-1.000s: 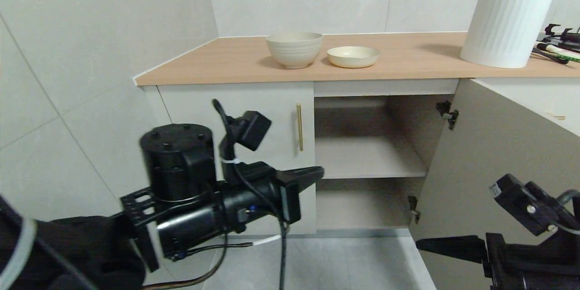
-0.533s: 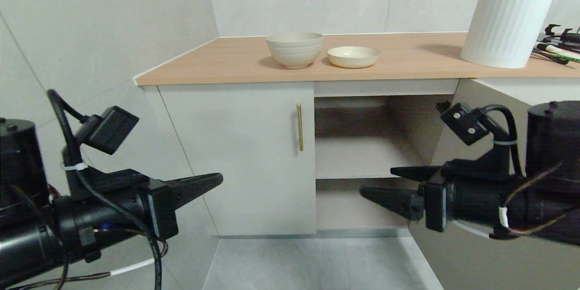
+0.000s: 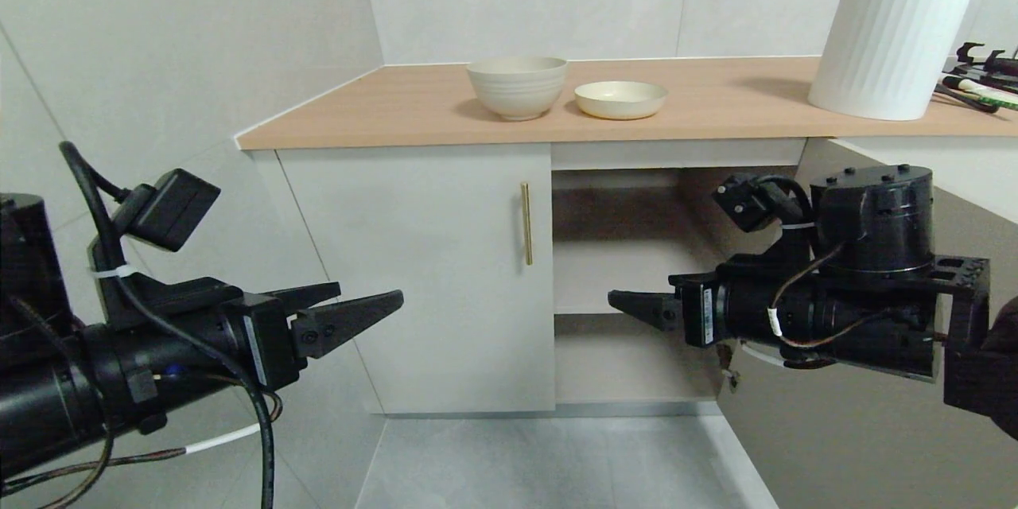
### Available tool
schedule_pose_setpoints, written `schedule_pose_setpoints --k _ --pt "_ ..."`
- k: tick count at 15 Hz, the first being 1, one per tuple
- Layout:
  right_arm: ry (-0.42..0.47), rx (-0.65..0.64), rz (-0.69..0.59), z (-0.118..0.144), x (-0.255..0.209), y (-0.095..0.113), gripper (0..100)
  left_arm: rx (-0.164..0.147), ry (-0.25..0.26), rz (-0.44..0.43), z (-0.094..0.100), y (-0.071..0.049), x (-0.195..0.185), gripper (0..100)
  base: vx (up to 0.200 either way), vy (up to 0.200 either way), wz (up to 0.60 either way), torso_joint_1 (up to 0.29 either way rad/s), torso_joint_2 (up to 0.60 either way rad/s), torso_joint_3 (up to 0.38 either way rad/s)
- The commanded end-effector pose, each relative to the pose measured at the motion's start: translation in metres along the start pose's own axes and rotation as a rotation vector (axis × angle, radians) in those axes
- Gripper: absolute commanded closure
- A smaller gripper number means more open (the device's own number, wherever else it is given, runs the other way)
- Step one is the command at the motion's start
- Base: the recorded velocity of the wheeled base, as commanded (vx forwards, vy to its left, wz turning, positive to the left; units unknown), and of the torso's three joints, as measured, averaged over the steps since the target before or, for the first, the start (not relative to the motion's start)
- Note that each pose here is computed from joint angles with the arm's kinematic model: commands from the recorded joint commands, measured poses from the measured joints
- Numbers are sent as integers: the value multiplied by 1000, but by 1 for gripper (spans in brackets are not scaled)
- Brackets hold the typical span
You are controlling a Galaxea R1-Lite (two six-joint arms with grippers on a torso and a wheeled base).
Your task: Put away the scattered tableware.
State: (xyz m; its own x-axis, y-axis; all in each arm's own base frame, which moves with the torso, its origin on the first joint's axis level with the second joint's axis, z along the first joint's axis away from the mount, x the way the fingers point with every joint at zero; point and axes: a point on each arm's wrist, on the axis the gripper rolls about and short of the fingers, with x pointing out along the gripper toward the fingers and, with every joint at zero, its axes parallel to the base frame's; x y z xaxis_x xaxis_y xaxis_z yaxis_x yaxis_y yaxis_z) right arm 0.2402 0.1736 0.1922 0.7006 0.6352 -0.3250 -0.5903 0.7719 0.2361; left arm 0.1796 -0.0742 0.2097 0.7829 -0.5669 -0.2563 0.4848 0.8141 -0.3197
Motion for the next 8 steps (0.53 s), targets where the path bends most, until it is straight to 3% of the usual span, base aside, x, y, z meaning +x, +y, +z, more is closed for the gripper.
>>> schedule_pose_setpoints --k 1,8 --pt "15 2 -17 0 4 -1 0 -4 8 6 0 1 3 0 0 0 0 0 0 0" --pt "34 2 -31 2 1 1 0 -2 -14 16 5 3 3 0 0 0 0 0 0 0"
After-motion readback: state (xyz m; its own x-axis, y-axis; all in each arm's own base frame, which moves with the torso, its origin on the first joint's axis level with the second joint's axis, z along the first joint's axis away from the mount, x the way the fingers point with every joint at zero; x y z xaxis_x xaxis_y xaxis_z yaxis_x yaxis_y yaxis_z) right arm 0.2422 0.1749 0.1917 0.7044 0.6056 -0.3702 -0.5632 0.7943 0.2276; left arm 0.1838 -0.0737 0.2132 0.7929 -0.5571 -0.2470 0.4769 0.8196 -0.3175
